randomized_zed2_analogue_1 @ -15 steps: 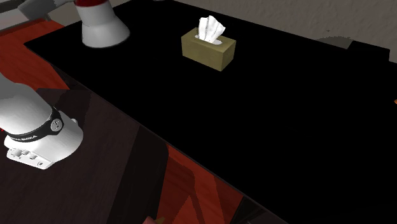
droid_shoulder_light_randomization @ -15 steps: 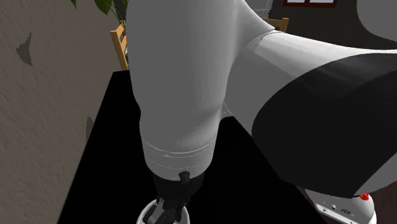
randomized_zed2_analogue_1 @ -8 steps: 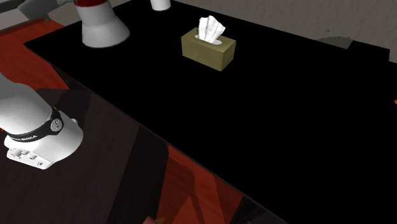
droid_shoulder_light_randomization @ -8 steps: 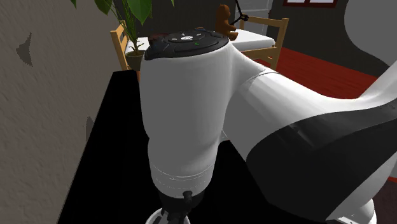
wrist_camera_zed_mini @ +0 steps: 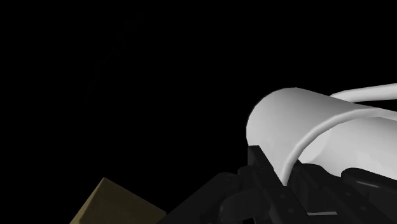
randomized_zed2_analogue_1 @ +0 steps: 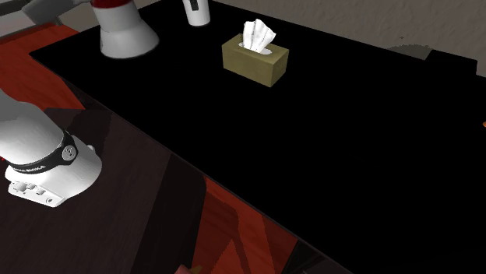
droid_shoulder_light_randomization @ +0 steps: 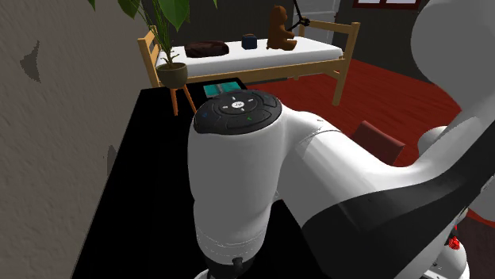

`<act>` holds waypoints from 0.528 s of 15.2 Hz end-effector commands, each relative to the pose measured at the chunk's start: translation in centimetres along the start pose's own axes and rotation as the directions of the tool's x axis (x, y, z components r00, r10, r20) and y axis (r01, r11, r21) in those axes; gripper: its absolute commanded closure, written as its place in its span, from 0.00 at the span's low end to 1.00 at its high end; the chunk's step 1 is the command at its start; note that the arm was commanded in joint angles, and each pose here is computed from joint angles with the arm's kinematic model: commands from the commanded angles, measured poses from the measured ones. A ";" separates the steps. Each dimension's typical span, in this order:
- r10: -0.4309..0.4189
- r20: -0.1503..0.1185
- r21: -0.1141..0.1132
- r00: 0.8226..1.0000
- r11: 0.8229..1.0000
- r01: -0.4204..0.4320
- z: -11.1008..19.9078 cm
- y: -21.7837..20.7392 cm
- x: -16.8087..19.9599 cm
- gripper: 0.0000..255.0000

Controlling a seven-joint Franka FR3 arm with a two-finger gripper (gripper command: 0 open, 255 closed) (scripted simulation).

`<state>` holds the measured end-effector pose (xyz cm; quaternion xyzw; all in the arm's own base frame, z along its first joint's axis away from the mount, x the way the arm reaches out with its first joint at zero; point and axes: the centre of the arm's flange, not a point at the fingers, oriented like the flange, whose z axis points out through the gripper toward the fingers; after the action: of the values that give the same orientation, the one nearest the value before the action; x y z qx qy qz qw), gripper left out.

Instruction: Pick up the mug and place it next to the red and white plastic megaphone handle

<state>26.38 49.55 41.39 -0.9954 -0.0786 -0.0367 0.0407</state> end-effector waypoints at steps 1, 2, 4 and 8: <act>0.000 -0.001 0.001 1.000 1.000 0.000 1.0 0.0 0.0 1.00; 0.000 -0.001 0.001 1.000 1.000 0.000 1.5 0.1 -0.1 1.00; 0.000 -0.001 0.001 1.000 1.000 0.000 2.6 0.2 -0.2 1.00; 0.000 -0.001 0.001 1.000 1.000 0.000 4.7 0.3 -0.3 1.00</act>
<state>26.45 49.45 37.24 -0.9954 -0.0787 -0.0368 0.0408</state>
